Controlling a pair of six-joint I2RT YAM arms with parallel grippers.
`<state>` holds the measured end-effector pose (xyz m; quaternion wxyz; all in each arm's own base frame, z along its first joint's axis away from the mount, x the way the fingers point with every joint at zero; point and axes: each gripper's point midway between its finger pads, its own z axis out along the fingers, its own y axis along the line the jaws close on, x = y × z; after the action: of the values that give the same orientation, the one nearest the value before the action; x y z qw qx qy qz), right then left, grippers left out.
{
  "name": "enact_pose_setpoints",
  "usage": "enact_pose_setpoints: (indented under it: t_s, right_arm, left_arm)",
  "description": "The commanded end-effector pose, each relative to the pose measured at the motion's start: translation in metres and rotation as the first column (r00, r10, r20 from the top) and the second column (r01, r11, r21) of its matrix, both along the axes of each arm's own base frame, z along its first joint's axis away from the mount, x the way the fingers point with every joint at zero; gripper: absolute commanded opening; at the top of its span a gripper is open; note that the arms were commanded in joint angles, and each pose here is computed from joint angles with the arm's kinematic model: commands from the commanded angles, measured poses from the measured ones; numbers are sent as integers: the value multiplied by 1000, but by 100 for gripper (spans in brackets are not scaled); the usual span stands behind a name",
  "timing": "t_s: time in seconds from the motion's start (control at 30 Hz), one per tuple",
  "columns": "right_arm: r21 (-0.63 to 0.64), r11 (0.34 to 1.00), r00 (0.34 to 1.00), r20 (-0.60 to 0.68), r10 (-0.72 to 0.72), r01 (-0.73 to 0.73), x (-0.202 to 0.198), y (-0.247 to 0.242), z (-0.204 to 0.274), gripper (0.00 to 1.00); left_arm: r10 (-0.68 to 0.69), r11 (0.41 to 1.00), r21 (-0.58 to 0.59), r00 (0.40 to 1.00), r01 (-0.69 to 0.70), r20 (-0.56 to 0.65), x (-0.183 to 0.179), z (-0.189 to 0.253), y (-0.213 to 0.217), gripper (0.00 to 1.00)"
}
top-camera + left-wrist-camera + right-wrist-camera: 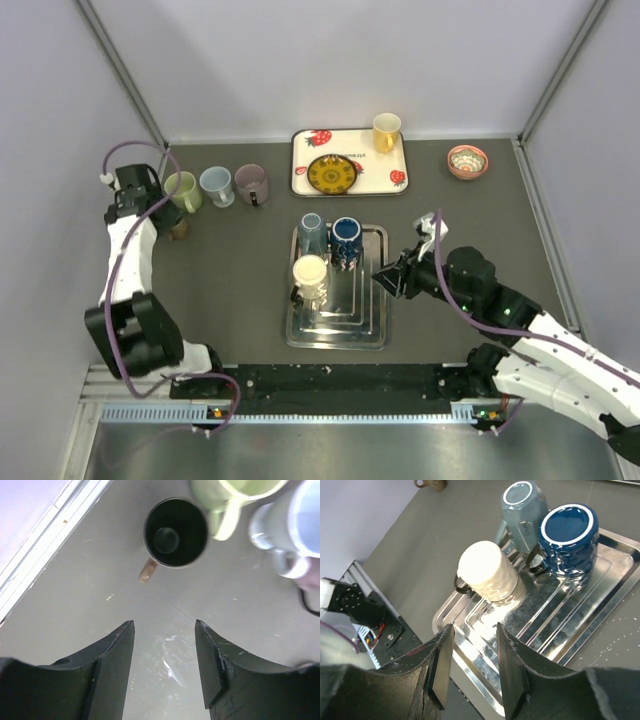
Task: Turn the mug right side up
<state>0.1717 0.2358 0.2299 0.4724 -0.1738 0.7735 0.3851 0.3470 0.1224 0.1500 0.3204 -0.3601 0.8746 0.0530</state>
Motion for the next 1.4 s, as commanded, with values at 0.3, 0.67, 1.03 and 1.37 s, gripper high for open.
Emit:
enact_pose_setpoints:
  t_s: [0.3, 0.67, 1.03, 1.37]
  right_arm:
    - [-249, 942, 959, -117, -257, 222, 57, 6, -30, 48]
    - [-453, 838, 872, -220, -437, 305, 104, 51, -80, 56]
    - [-506, 755, 767, -251, -591, 416, 141, 82, -113, 54]
    - [-570, 695, 719, -241, -652, 439, 155, 83, -133, 52]
  left_arm:
    - [-349, 927, 7, 854, 375, 386, -61, 77, -176, 59]
    - [-402, 906, 25, 840, 423, 363, -94, 20, -207, 99]
    - [-328, 926, -40, 851, 376, 410, -105, 10, -203, 99]
    - [-328, 931, -27, 866, 364, 377, -109, 0, -198, 98]
